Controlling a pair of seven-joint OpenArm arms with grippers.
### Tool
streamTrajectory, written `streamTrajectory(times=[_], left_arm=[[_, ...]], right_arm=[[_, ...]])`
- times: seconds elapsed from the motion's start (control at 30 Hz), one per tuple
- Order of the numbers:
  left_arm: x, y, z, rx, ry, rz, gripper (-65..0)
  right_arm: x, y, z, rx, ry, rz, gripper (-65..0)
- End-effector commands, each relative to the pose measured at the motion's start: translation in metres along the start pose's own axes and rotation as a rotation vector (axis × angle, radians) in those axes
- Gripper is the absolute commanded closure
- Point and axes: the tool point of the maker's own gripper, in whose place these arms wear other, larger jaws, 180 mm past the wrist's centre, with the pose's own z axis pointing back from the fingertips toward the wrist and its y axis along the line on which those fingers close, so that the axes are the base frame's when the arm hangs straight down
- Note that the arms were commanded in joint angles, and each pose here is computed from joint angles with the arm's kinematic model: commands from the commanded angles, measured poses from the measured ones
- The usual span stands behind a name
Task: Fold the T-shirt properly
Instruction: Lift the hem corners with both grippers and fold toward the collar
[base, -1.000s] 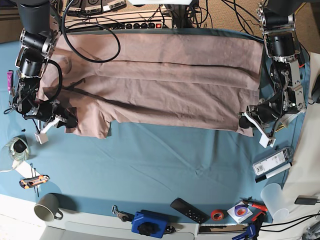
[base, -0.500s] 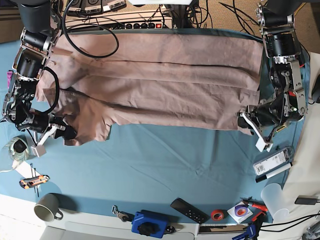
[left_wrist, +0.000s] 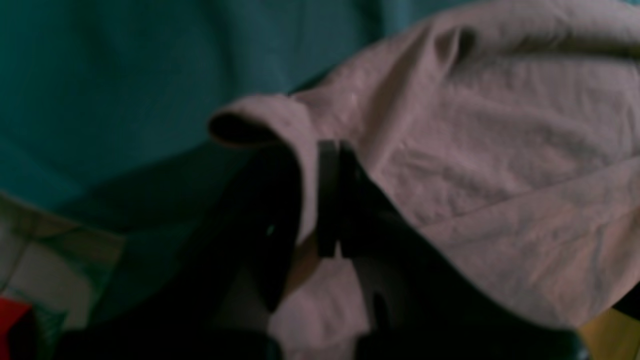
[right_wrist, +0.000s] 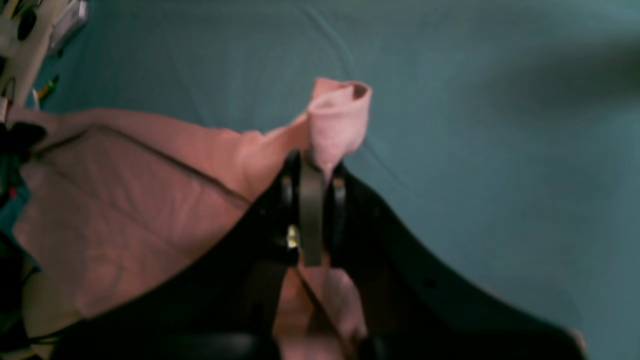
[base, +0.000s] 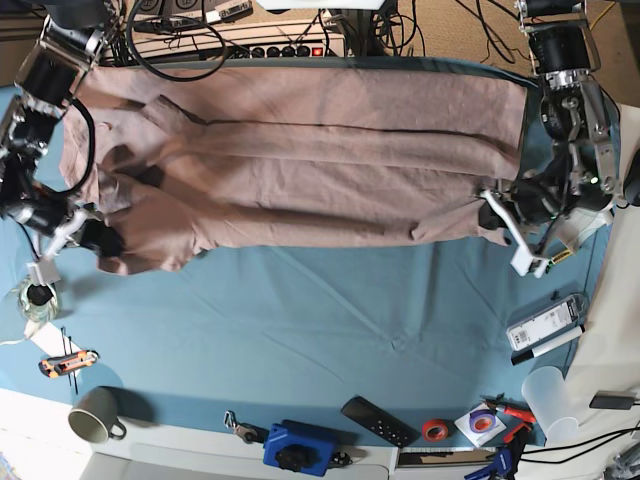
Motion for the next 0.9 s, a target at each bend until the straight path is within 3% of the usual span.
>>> streamTrajectory(times=[0.0,0.33,0.67,0.87], left_arm=[[0.012,0.004,0.01,0.006,-0.048,-0.005,0.0],[-0.007,-0.005,0.032,-0.087,-0.088,0.013,0.0],[-0.029,-0.017,0.046,-0.077,-0.065,-0.026,0.0],[-0.042,-0.015,0.045,-0.062,-0.032,-0.019,0.0]], right_arm=[[0.021,0.0,0.016,-0.014,-0.067,0.04,0.0],[-0.003,-0.008,0.045,-0.029,-0.115,-0.035,0.0],[-0.035,-0.008,0.07,-0.013,-0.134,-0.123,0.0],[-0.042,0.003,0.094,-0.027,-0.177,-0.116,0.0]])
